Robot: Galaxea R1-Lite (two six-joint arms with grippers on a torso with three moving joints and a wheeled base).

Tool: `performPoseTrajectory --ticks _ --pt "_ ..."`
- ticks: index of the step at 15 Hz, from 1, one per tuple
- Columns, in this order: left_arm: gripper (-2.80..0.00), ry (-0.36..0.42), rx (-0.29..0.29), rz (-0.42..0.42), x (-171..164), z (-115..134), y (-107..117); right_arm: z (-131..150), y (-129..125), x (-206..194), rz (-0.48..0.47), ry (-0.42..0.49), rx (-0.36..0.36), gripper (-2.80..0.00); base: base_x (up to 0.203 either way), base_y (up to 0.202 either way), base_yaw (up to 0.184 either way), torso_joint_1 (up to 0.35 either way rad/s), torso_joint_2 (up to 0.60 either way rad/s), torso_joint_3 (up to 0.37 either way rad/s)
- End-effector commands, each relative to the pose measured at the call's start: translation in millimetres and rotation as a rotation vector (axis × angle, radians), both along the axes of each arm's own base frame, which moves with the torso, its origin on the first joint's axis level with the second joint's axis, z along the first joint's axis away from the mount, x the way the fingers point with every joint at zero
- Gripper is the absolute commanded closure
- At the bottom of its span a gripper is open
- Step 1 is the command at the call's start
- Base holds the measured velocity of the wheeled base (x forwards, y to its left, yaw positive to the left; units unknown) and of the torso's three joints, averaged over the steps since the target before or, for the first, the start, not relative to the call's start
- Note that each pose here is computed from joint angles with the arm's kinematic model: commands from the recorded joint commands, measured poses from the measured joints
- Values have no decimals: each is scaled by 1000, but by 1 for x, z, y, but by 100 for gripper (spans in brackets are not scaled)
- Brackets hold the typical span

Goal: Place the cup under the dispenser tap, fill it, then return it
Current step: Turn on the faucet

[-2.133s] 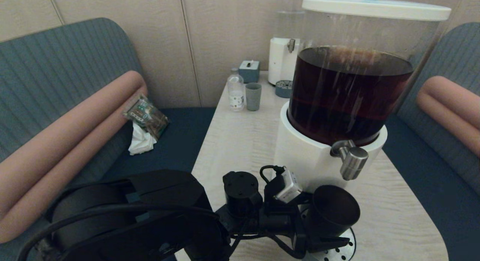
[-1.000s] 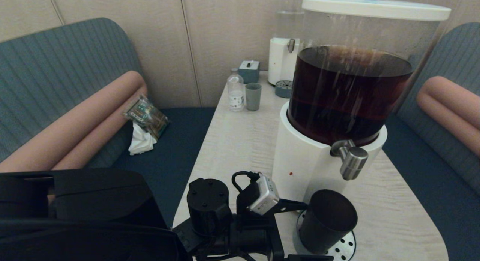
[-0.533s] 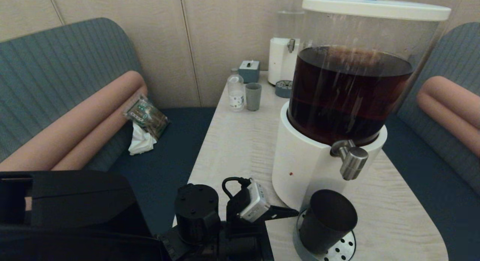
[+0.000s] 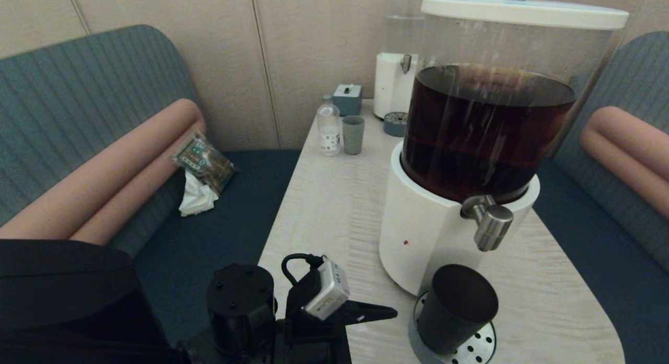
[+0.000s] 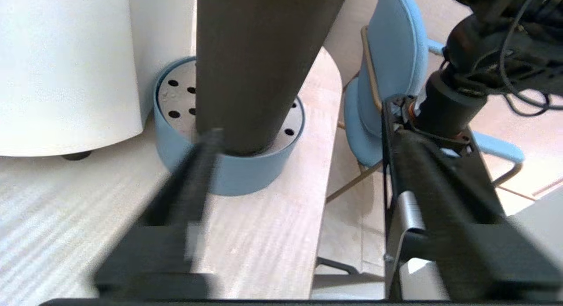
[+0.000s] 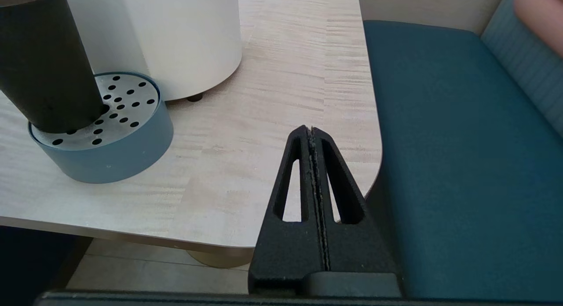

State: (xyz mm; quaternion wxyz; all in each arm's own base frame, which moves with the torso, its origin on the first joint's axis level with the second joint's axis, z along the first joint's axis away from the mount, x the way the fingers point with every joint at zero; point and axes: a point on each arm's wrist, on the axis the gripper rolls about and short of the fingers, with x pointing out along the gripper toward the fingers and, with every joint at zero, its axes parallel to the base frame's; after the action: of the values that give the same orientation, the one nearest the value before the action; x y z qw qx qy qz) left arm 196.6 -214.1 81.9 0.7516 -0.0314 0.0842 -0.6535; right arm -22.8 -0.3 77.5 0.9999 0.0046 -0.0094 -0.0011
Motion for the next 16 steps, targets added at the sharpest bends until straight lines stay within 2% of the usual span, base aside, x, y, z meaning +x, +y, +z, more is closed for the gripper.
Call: performPoseTrajectory --ticks 1,8,14,16 --pt "0 7 -9 -6 -1 2 1 -2 0 0 1 -1 0 0 0 0 0 0 0 0" --pt "0 35 21 -19 3 -14 -8 -2 0 0 1 -1 0 0 0 0 0 0 0 0" --pt "0 27 7 -44 17 -27 -36 -2 0 0 1 0 0 0 0 0 0 0 0 0" --pt "0 32 13 -46 18 -31 -39 -2 0 0 1 -1 0 0 0 0 0 0 0 0"
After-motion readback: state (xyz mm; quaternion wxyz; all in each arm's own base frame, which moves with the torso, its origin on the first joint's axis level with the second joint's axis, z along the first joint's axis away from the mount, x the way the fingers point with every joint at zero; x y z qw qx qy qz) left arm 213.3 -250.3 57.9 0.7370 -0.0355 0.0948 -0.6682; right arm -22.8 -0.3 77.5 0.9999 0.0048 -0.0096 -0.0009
